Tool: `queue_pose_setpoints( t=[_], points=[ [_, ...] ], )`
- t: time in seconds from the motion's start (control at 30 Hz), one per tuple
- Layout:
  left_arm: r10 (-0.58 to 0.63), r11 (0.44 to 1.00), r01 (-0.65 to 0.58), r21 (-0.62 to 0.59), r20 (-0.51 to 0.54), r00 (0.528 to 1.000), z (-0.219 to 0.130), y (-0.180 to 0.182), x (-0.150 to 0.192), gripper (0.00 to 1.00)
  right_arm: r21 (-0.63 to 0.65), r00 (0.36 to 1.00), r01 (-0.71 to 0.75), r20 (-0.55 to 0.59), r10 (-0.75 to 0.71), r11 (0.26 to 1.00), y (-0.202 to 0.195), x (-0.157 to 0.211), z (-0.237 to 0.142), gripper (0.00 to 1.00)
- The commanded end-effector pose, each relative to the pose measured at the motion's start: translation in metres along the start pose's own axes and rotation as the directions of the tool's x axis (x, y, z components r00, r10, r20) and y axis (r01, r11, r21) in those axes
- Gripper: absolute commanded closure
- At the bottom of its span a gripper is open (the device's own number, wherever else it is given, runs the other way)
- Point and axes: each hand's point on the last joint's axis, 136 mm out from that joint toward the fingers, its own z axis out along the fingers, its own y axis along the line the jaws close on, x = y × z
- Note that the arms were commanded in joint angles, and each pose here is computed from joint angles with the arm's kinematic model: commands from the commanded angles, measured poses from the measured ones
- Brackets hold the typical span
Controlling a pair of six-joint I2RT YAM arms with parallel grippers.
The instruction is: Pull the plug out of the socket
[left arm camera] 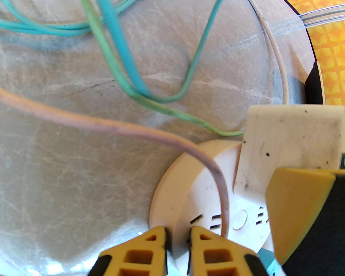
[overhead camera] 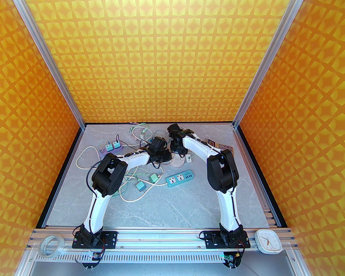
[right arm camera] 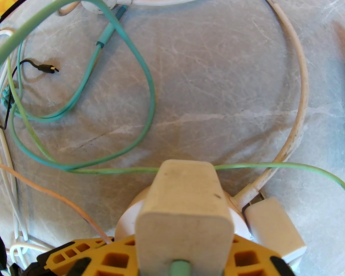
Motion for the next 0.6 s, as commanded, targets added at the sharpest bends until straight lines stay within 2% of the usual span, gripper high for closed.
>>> queue_pose_setpoints(
  t=[0.0, 0.3, 0.47, 0.57],
  points=[
    [-0.065, 0.964, -0.037, -0.262, -0.371, 0.926, 0.048, 0.092, 0.147, 0.86, -0.36, 0.993, 0.057, -0.077, -0.09, 0.931, 0.102, 0.031, -0.06, 0.9],
    [-0.058, 0.963, -0.049, -0.265, -0.381, 0.923, 0.048, 0.093, 0.15, 0.87, -0.358, 0.984, 0.025, -0.157, -0.086, 0.934, 0.085, -0.012, -0.037, 0.9],
    [-0.058, 0.963, -0.049, -0.264, -0.381, 0.923, 0.048, 0.093, 0.149, 0.87, -0.343, 0.986, 0.022, -0.147, -0.077, 0.939, 0.083, -0.011, -0.041, 0.91],
    [-0.059, 0.963, -0.048, -0.266, -0.381, 0.923, 0.049, 0.094, 0.15, 0.87, -0.33, 0.992, 0.043, -0.101, -0.08, 0.943, 0.084, -0.003, -0.054, 0.91]
  ],
)
